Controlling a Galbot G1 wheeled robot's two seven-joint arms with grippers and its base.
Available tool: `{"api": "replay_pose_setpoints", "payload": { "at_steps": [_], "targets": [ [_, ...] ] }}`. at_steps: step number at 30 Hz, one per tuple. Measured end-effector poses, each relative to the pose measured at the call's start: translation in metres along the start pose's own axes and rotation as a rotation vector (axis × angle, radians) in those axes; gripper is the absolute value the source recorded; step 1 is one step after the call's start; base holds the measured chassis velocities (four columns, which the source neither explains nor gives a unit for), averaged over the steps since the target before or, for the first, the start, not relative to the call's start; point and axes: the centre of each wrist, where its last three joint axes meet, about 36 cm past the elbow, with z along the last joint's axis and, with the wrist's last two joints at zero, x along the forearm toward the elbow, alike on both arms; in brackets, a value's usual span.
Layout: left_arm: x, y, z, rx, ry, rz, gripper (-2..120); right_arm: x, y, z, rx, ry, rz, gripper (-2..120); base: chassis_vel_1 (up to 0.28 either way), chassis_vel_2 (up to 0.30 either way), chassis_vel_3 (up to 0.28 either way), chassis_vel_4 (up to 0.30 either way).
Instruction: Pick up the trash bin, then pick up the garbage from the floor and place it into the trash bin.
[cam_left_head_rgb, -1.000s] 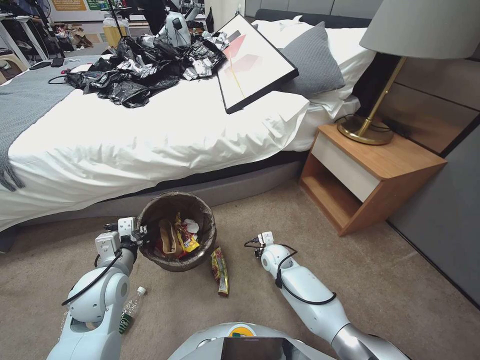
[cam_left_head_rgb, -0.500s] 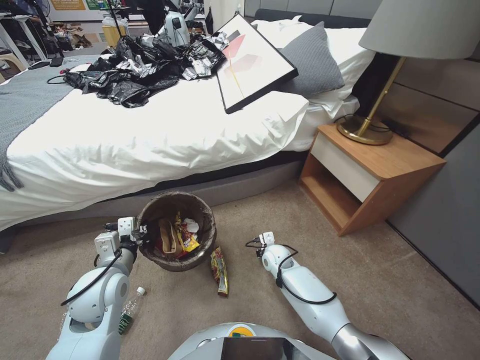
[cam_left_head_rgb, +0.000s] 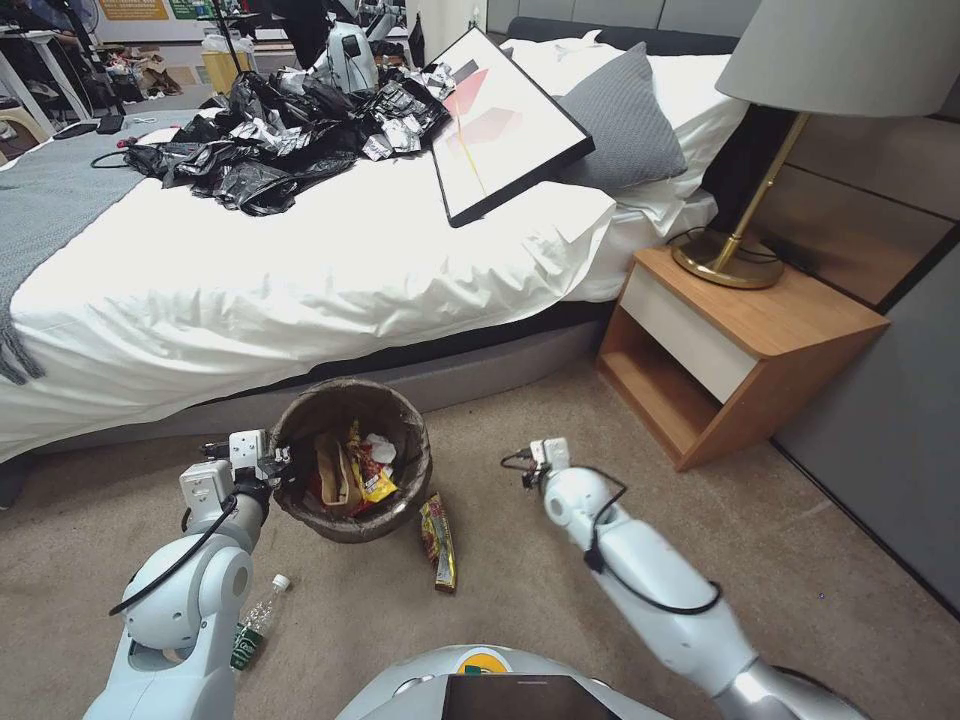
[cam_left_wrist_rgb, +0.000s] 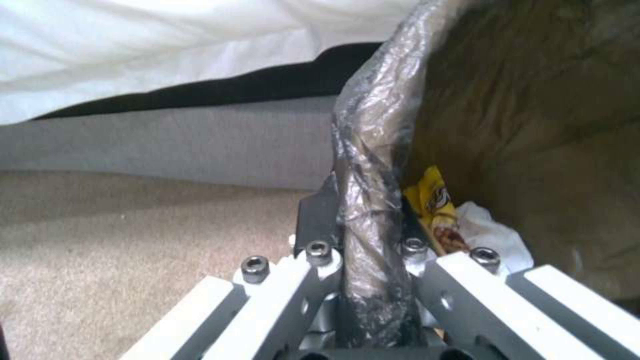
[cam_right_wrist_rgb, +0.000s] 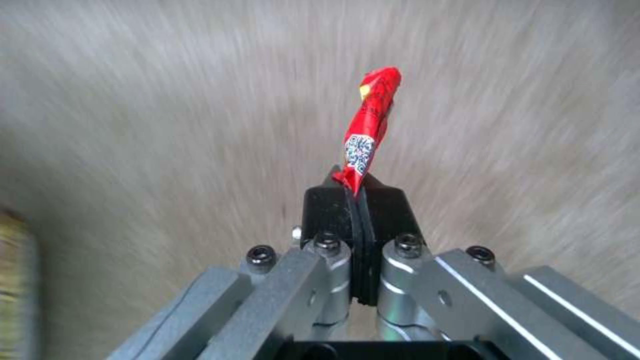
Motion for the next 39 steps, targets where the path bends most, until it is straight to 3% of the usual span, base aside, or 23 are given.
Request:
{"api": "replay_pose_setpoints", "payload": {
  "at_steps": [1, 3, 8, 10, 11, 12, 14, 21, 28, 30, 33, 39],
  "targets": [
    [0.0, 0.0, 0.0, 0.0, 0.0, 0.0, 0, 0.0, 0.0, 0.0, 0.0, 0.0, 0.0, 0, 0.0, 0.0, 0.0, 0.0],
    [0.0, 0.0, 0.0, -0.001, 0.0, 0.003, 0, 0.044, -0.014, -0.028, 0.02, -0.093, -0.035, 0, 0.0, 0.0, 0.0, 0.0],
    [0.0, -0.001, 0.001, -0.004, 0.003, 0.008, 0, 0.096, -0.014, -0.06, 0.037, -0.207, -0.112, 0, 0.0, 0.0, 0.0, 0.0],
    [-0.001, -0.004, 0.003, -0.006, 0.01, 0.008, 0, 0.191, 0.0, -0.107, 0.081, -0.398, -0.31, 0, 0.0, 0.0, 0.0, 0.0],
    [-0.001, -0.004, 0.003, -0.006, 0.01, 0.008, 0, 0.191, 0.0, -0.107, 0.081, -0.398, -0.31, 0, 0.0, 0.0, 0.0, 0.0],
    [-0.001, -0.004, 0.004, -0.007, 0.012, 0.01, 0, 0.228, 0.01, -0.118, 0.106, -0.441, -0.419, 0, 0.0, 0.0, 0.0, 0.0],
    [-0.003, -0.005, 0.006, -0.01, 0.016, 0.01, 0, 0.256, 0.021, -0.125, 0.148, -0.483, -0.509, 0, 0.0, 0.0, 0.0, 0.0],
    [-0.004, -0.005, 0.008, -0.011, 0.024, 0.01, 0, 0.284, 0.051, -0.155, 0.258, -0.524, -0.645, 0, 0.0, 0.0, 0.0, 0.0],
    [-0.006, -0.005, 0.009, -0.009, 0.028, 0.004, 0, 0.285, 0.088, -0.167, 0.339, -0.459, -0.734, 0, 0.0, 0.0, 0.0, 0.0],
    [-0.007, -0.004, 0.009, -0.007, 0.026, 0.0, 0, 0.271, 0.115, -0.162, 0.373, -0.387, -0.768, 0, 0.0, 0.0, 0.0, 0.0],
    [-0.007, -0.003, 0.009, -0.006, 0.026, -0.002, 0, 0.255, 0.135, -0.153, 0.395, -0.334, -0.782, 0, 0.0, 0.0, 0.0, 0.0],
    [-0.006, -0.001, 0.008, -0.003, 0.023, -0.006, 0, 0.218, 0.15, -0.138, 0.394, -0.264, -0.752, 0, 0.0, 0.0, 0.0, 0.0]
  ]
}}
